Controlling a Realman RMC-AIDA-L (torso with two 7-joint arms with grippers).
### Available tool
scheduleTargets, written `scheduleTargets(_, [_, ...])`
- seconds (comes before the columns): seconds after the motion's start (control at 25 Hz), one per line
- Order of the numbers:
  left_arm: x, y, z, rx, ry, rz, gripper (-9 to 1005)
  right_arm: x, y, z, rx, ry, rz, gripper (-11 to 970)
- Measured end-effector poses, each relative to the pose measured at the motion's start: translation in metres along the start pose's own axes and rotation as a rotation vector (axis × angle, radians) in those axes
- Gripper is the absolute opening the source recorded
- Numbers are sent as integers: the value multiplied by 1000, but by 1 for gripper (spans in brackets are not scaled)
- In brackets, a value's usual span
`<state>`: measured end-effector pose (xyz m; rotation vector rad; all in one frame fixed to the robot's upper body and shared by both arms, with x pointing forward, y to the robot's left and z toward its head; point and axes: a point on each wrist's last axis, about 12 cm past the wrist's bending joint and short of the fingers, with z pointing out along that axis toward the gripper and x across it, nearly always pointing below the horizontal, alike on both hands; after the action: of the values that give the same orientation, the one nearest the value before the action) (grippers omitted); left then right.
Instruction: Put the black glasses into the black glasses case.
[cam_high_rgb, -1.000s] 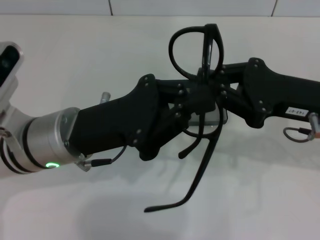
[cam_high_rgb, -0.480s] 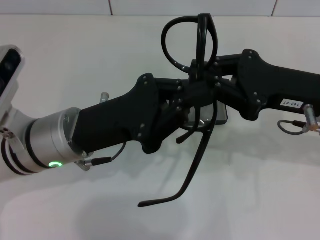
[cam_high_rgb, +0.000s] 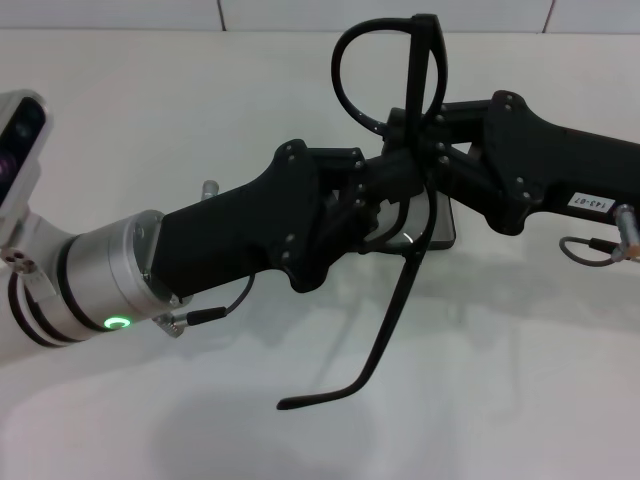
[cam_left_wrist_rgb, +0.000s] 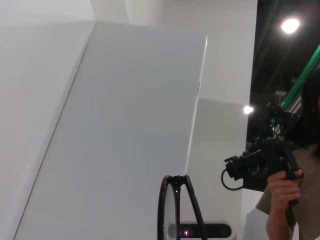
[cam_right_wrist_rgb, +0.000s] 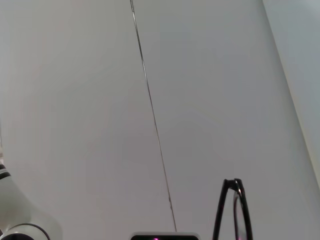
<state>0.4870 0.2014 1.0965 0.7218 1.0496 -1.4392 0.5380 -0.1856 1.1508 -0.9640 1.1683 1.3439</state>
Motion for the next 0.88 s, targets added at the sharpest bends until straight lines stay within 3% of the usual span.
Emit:
scheduleTargets(0.4, [-2,-5,-2,33,-18,5,33,0,-2,-10,39,-44,-8,95])
scheduleTargets(0.72, [1,-8,-6,19,-15,3,34,-39,15,-47,-40,-316,-91,95])
scheduleTargets(0.88, [5,-10,1,80,24,-5,34,-48,9,-51,21,-438,-141,94])
